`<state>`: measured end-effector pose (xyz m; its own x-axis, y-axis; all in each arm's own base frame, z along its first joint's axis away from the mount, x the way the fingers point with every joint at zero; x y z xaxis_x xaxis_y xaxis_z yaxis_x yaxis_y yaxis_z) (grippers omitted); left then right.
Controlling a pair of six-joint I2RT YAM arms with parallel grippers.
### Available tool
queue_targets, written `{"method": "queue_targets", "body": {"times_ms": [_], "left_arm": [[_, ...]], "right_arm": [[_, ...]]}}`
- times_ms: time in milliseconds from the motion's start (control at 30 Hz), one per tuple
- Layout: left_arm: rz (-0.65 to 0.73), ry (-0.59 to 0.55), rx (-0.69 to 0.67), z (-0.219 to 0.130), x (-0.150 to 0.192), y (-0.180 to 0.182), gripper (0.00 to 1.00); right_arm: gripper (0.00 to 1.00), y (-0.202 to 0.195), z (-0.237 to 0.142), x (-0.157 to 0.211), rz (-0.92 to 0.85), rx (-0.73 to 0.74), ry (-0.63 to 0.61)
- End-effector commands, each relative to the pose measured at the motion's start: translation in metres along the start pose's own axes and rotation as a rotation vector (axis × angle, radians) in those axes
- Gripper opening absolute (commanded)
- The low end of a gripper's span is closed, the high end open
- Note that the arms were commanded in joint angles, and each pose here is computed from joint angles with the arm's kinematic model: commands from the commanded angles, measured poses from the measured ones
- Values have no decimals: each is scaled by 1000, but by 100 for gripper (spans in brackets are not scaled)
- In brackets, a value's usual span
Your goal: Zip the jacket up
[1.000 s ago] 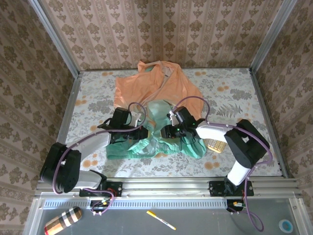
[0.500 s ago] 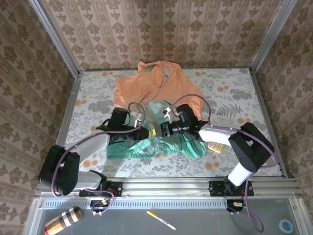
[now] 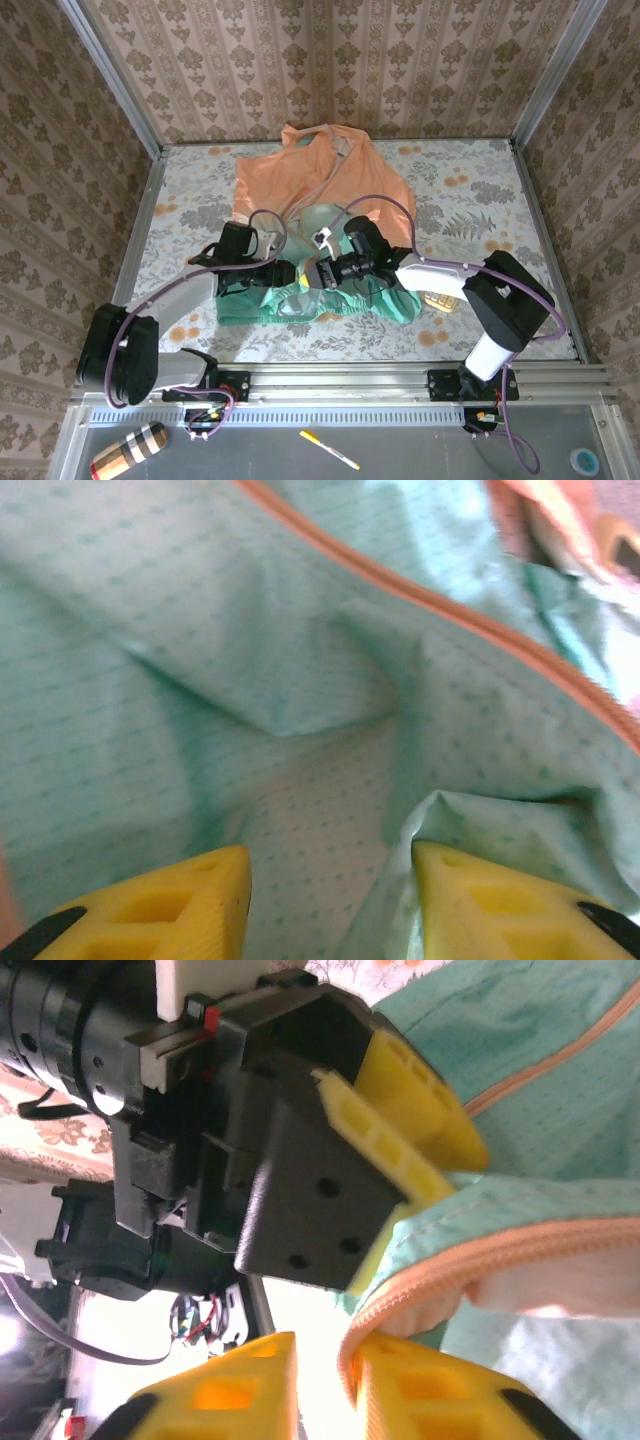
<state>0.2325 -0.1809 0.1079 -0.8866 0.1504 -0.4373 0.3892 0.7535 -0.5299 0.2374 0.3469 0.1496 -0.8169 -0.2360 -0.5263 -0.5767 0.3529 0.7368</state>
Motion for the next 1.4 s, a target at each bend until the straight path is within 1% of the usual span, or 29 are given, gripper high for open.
{"method": "queue_targets", "body": {"times_ms": [0,100,200,333,433,600,633,733,767,867,933,1033,1167,1267,1367], "left_arm": [[0,-21,-194,-17,-4,20,46],[-2,-41,-238,-22,-5,23,46],[3,-49,-238,-25,-5,21,46],[15,-38,-228,-28,-2,16,45],[20,-39,-250,-32,0,16,44],[85,-28,-256,-31,1,1,43],[101,-25,-261,-32,0,-2,43],[160,-27,-275,-32,-4,-13,43],[178,-26,-279,-31,-5,-17,43],[235,-28,-299,-31,-11,-28,43],[266,-32,-304,-30,-15,-36,43],[293,-43,-291,-26,-20,-44,44],[311,-34,-260,-14,-23,-55,44],[324,-15,-250,-3,-22,-60,44],[328,-3,-238,5,-22,-63,45]], "right_arm": [[29,15,2,1,46,-21,52],[35,26,1,-2,51,-59,53],[36,27,-3,-6,48,-37,37],[35,3,-21,-6,75,167,7],[35,-22,-45,-4,111,371,-26],[35,-54,-87,5,147,635,-43],[36,-60,-96,7,154,675,-52],[36,-72,-112,14,185,724,-57],[36,-69,-122,12,183,736,-77],[37,-88,-152,19,237,892,-78],[38,-106,-179,28,310,1006,-72],[41,-122,-202,38,375,1096,-61],[43,-136,-212,52,405,1170,-4],[43,-146,-203,65,443,1156,61],[43,-149,-190,71,473,1096,70]]}}
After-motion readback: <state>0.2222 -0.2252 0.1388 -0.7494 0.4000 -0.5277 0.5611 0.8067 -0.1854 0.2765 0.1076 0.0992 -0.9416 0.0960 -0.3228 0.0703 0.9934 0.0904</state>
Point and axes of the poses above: each hand's point on the last joint's axis, 136 mm out from that joint toward the fingers, its own z axis out along the fingers, its own y axis along the line the jaws close on, x = y × z, the point moved 3 cm from there along -z, back along the fingers, and after that the axes turned 2 degrees about z, right-handed, at the moved point
